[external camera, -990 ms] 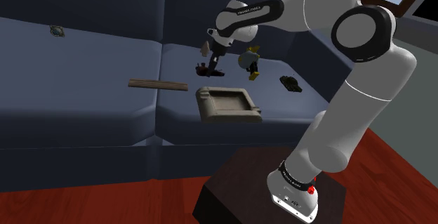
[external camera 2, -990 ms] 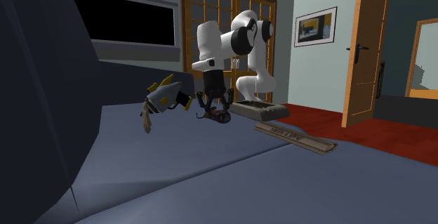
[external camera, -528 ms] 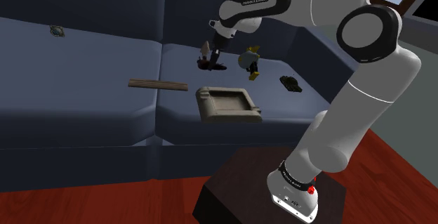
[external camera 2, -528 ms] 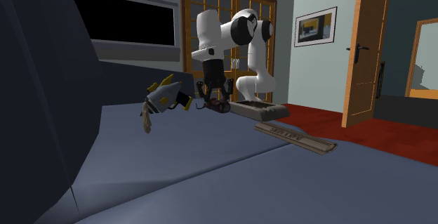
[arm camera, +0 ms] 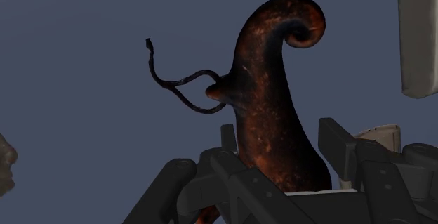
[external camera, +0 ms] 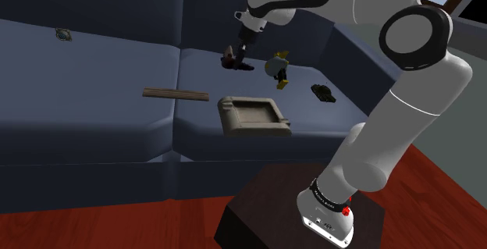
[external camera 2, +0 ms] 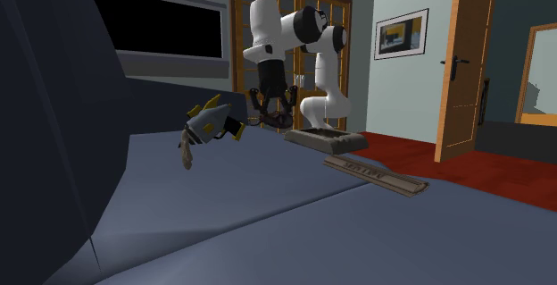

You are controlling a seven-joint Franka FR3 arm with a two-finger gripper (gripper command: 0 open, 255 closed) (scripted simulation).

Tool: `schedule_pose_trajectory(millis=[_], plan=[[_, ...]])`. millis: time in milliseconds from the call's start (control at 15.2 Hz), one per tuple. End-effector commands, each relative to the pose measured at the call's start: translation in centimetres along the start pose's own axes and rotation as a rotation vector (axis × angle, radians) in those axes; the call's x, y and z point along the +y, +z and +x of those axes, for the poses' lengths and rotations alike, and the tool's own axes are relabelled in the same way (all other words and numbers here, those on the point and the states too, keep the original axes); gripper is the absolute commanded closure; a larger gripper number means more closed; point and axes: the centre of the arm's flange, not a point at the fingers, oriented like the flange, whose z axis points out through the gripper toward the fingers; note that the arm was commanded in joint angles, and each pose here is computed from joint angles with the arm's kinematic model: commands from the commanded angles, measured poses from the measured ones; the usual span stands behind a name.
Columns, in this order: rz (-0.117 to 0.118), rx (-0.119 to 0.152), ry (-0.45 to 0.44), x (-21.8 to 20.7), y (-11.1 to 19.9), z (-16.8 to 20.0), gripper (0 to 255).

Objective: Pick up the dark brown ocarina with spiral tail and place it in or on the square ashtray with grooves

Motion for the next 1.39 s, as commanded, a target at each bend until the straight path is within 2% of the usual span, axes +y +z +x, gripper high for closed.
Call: schedule_pose_trajectory(millis=[0,396,1320], plan=[[0.0,0.0,0.0,-0.1,-1.0,0.2,255],[0.0,0.0,0.0,-0.3,-3.8,0.7,255],[0.0,0.0,0.0,-17.1,-4.5,-7.0,255]])
